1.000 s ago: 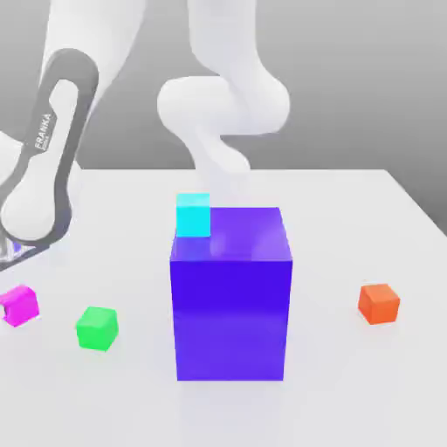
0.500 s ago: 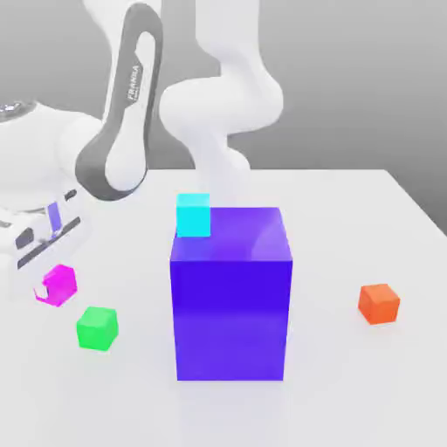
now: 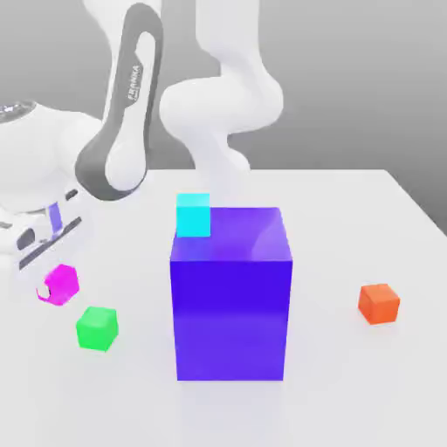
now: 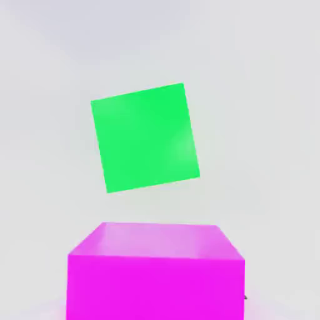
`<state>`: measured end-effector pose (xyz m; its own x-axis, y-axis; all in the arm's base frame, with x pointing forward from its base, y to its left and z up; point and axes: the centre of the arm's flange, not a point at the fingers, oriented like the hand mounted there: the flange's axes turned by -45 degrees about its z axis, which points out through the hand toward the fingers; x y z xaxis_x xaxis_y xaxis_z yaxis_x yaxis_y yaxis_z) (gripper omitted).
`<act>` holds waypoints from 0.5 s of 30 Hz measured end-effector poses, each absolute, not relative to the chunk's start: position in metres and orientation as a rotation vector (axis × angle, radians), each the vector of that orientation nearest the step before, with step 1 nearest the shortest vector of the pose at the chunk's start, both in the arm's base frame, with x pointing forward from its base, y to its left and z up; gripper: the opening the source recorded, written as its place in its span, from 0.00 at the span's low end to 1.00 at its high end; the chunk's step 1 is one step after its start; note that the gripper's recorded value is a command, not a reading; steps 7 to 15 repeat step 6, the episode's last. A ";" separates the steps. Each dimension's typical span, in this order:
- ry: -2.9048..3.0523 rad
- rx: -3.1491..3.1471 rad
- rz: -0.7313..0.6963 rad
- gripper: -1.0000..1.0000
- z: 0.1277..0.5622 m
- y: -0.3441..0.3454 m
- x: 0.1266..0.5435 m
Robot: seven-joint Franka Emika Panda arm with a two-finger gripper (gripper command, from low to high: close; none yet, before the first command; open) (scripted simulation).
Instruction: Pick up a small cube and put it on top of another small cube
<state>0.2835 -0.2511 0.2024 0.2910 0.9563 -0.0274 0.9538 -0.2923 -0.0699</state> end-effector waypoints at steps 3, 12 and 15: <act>-1.966 -2.425 0.072 0.00 0.186 -0.224 0.283; -1.989 -2.424 0.018 1.00 0.177 -0.217 0.285; -1.989 -2.424 0.018 1.00 0.177 -0.217 0.285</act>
